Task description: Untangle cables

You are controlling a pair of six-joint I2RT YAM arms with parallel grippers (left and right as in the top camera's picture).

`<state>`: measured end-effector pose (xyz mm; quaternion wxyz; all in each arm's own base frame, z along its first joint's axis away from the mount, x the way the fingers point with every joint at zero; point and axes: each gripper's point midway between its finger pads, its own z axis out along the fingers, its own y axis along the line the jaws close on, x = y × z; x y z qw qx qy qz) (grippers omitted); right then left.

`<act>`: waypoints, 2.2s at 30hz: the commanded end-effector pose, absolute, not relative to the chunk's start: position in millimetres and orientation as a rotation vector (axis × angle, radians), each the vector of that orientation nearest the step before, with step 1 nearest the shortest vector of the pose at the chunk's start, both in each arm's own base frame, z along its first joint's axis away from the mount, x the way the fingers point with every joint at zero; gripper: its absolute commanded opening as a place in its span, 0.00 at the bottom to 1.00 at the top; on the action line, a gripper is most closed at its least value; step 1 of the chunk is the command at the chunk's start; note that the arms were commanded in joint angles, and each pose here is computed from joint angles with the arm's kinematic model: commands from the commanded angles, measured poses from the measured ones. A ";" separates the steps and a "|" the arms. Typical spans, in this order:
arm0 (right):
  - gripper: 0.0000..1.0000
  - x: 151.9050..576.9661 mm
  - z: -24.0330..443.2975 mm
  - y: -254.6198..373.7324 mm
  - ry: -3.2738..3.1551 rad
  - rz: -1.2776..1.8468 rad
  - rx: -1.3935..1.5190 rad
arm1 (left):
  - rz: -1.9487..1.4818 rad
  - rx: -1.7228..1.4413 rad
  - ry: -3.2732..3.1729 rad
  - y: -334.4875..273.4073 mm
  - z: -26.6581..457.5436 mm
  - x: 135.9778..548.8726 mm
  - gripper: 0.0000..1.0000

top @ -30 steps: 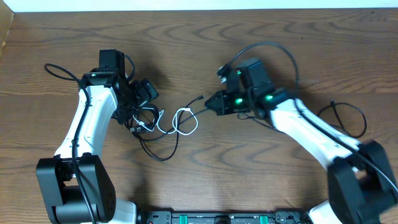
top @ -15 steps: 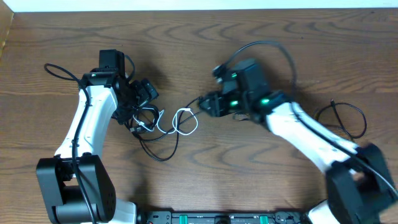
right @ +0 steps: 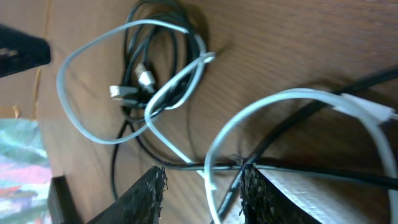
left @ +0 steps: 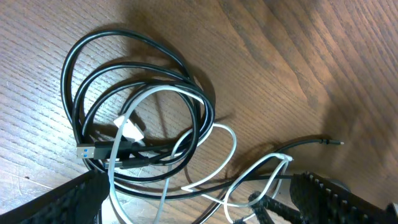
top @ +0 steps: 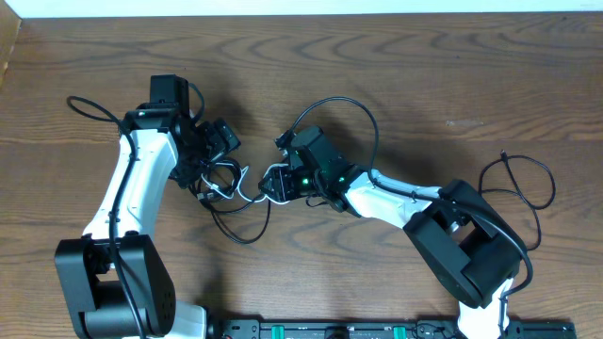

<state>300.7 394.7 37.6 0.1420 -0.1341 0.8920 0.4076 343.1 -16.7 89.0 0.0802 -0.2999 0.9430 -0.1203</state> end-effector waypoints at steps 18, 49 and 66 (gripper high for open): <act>0.24 329.4 37.1 393.1 2.542 1.077 -0.084 | -0.357 -0.883 2.780 -13.3 102.4 350.3 0.98; 0.27 324.7 31.3 399.7 2.514 0.973 -0.083 | -0.357 -0.883 2.780 -13.3 102.4 350.3 0.98; 0.01 329.8 87.0 405.8 2.412 1.320 -0.235 | -0.357 -0.883 2.780 -13.3 102.4 350.3 0.98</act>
